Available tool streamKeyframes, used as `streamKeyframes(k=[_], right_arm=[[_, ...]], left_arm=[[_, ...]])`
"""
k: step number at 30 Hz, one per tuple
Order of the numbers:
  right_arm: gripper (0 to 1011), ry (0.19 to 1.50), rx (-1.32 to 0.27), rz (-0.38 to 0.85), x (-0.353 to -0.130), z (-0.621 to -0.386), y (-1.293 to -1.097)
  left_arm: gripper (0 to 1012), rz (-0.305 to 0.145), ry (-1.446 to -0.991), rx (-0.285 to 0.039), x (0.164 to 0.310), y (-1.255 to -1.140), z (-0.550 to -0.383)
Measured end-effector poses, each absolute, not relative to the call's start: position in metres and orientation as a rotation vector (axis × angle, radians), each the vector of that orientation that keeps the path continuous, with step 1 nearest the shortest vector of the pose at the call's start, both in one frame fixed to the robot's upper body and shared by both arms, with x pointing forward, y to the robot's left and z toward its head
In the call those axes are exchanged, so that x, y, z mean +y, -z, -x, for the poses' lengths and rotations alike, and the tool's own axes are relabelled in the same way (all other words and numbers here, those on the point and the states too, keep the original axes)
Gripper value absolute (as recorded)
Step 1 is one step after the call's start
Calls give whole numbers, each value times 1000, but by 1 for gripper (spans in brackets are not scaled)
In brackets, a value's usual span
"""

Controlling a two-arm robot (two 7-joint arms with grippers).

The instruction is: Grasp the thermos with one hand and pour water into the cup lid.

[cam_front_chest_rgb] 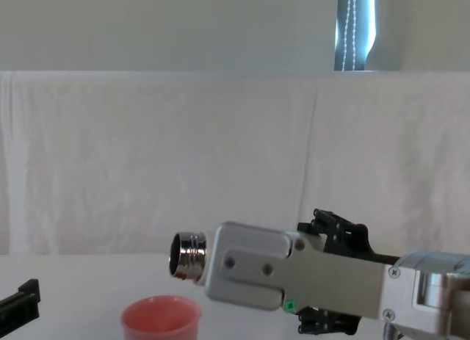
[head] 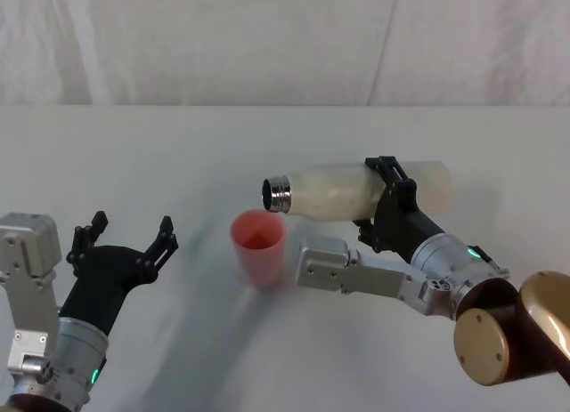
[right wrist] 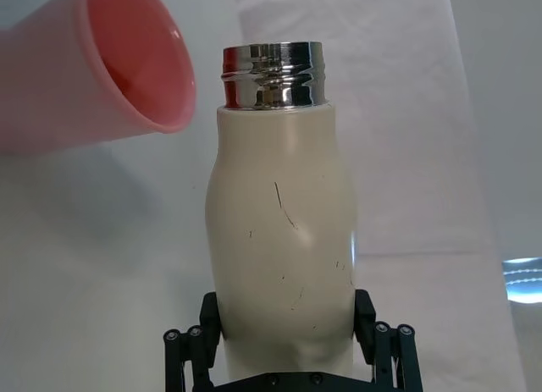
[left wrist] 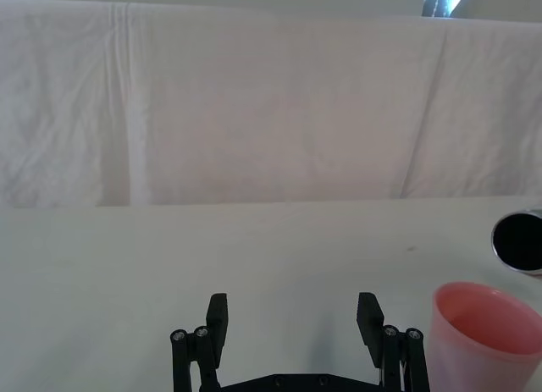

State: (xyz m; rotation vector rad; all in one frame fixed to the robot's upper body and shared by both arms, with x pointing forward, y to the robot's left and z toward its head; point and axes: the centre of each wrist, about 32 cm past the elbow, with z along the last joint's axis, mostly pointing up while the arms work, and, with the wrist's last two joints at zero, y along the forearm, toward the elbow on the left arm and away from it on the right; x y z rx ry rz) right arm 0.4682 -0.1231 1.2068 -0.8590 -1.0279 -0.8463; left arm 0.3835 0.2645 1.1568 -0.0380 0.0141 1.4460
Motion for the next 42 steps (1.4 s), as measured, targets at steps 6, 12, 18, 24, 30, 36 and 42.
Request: streamKeyframes(k=[6, 12, 18, 24, 30, 36, 42], right_arm=[[959, 832, -1063, 877, -122, -468, -1207], [959, 826, -1078, 887, -121, -467, -1206], [959, 822, -1093, 895, -120, -467, -1206], [959, 819, -1121, 905, -119, -466, -1207], [959, 822, -1140, 919, -117, -465, -1207], [959, 829, -1167, 932, -116, -464, -1207], [959, 835, -1183, 934, -116, -464, -1208]], left_arm=[[1001, 38, -1446, 14, 265, -1157, -384], [1001, 38, -1446, 14, 265, -1157, -384], [1001, 38, -1446, 14, 265, -1157, -384], [1001, 38, -1446, 14, 265, -1157, -384], [1001, 38, -1446, 14, 265, -1157, -384], [1001, 38, -1446, 14, 265, -1157, -384], [1001, 38, -1446, 14, 265, -1157, -384]])
